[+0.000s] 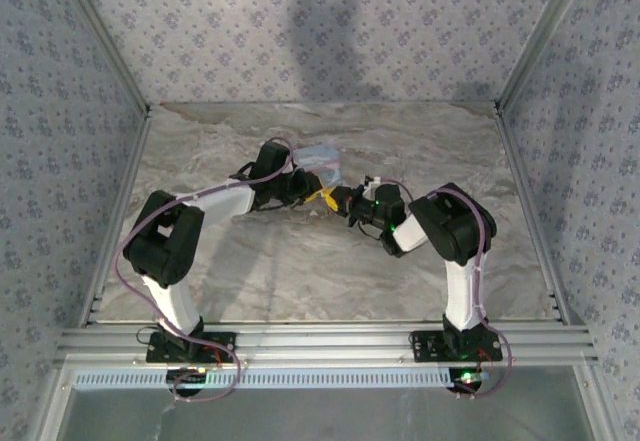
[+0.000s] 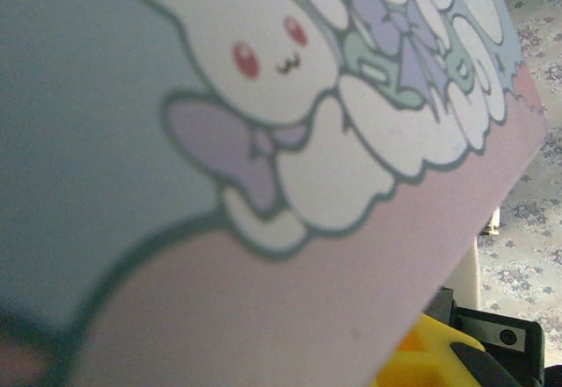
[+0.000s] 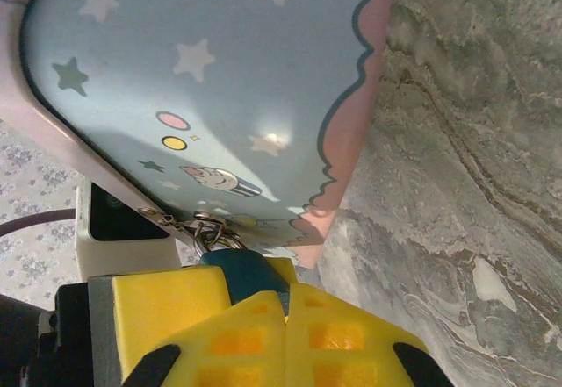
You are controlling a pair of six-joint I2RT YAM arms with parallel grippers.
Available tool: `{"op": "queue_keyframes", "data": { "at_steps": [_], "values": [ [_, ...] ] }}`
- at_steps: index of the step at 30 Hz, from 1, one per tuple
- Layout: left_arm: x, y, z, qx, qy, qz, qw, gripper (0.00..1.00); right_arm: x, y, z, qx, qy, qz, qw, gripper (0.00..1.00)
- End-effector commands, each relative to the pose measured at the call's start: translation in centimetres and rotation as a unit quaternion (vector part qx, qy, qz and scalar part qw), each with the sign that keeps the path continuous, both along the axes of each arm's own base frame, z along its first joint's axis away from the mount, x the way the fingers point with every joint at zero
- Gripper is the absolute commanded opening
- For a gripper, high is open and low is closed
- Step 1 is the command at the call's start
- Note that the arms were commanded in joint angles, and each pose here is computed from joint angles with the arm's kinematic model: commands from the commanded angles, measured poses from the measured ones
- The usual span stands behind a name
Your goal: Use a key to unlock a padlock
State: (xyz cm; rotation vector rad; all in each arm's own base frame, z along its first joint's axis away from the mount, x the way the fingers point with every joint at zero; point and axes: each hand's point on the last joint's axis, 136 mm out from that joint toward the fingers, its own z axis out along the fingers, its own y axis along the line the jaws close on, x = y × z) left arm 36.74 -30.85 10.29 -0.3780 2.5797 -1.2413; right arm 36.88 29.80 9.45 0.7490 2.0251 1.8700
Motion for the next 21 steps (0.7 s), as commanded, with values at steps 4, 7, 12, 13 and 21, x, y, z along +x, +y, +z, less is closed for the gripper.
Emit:
{"op": "queue_keyframes", "data": {
  "at_steps": [4, 7, 12, 13, 21],
  "values": [
    [-1.6, -2.4, 0.5, -0.026, -0.013, -0.057, 0.998, 0.27, -1.7, 2.7, 1.9, 0.030, -0.018, 0.045, 0.998, 0.00],
    [-1.5, -2.2, 0.2, -0.023, -0.010, -0.053, 0.998, 0.28, -1.6, 2.5, 1.7, 0.028, -0.014, 0.042, 0.999, 0.00],
    [-1.5, -1.9, 0.1, -0.021, -0.010, -0.049, 0.999, 0.34, -1.8, 2.4, 1.2, 0.024, -0.005, 0.040, 0.999, 0.00],
    [-1.4, -1.9, 0.2, -0.021, -0.011, -0.048, 0.999, 0.35, -1.8, 2.4, 1.0, 0.022, -0.003, 0.040, 0.999, 0.00],
    [-1.7, -0.8, 0.2, -0.012, -0.010, -0.038, 0.999, 0.45, -2.0, 1.5, -0.4, 0.009, 0.019, 0.026, 0.999, 0.00]
  ]
}}
